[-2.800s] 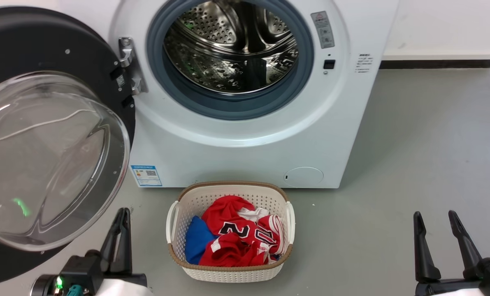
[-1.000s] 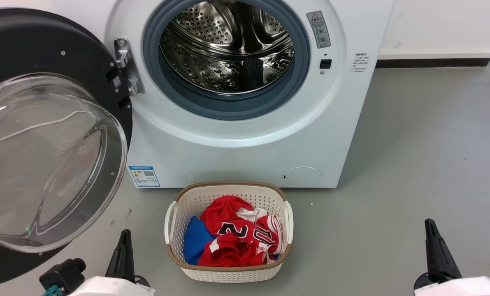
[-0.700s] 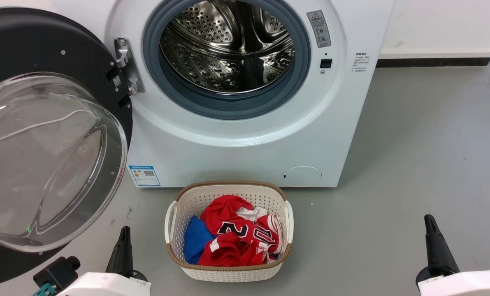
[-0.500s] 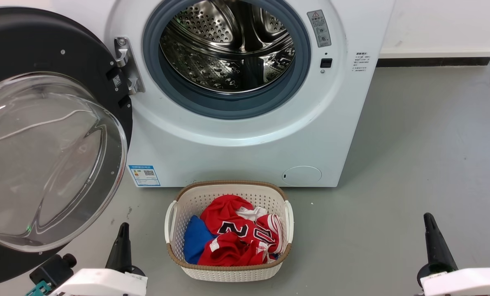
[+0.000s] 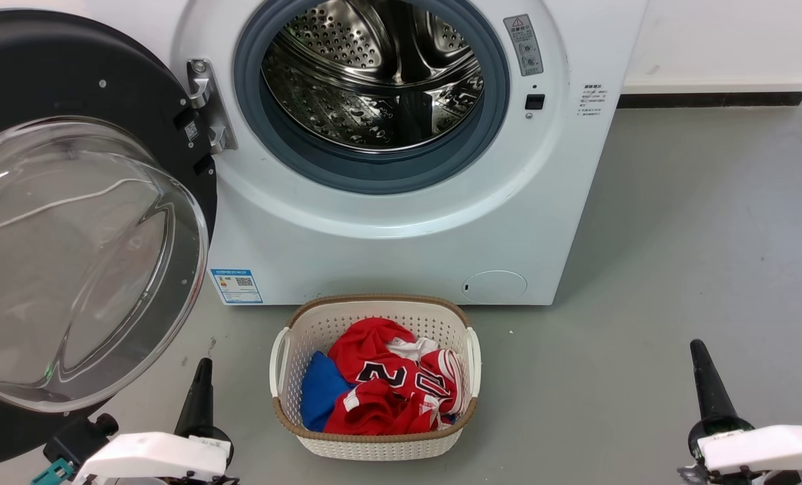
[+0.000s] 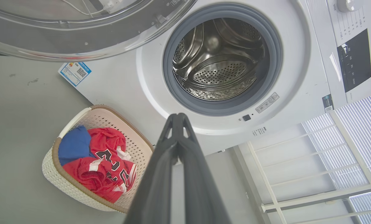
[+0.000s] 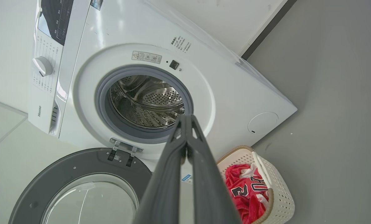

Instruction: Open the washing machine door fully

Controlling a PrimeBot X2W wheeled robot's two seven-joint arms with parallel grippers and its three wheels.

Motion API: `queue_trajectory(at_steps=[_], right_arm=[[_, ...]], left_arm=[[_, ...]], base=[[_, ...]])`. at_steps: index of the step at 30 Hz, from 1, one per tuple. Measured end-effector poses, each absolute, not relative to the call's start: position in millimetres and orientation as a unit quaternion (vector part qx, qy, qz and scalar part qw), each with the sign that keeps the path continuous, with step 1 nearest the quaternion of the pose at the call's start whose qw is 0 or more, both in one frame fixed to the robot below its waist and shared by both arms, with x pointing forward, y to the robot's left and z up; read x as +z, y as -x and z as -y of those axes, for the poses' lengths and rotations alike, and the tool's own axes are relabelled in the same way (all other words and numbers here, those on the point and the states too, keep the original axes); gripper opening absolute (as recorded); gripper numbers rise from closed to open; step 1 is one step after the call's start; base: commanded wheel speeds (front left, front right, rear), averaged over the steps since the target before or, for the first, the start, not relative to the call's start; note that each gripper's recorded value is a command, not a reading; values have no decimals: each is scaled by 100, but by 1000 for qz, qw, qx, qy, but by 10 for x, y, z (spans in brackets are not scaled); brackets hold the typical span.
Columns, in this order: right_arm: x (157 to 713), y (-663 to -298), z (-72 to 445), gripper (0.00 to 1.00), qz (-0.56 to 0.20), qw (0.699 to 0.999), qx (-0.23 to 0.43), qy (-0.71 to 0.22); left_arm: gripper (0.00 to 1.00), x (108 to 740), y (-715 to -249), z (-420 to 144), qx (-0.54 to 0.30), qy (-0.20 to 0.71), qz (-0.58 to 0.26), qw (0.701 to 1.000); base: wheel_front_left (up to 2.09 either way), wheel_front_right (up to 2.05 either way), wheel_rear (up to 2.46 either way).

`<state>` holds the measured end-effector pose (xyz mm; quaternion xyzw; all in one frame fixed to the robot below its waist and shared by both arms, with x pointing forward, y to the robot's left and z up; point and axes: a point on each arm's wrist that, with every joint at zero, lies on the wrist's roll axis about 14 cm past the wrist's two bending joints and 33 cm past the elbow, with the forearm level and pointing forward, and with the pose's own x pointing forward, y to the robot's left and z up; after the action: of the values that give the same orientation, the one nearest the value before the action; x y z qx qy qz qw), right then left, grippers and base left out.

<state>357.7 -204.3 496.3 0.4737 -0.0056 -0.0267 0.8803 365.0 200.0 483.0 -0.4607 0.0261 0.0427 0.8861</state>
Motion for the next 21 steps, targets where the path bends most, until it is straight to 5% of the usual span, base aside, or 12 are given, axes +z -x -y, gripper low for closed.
queue_trajectory(at_steps=[21], right_arm=[[4983,-3691,2030,0,1,824,-22,-566]], left_arm=[[0,4888,-3738,-1994,33,558,-23,829]], base=[[0,0,0]])
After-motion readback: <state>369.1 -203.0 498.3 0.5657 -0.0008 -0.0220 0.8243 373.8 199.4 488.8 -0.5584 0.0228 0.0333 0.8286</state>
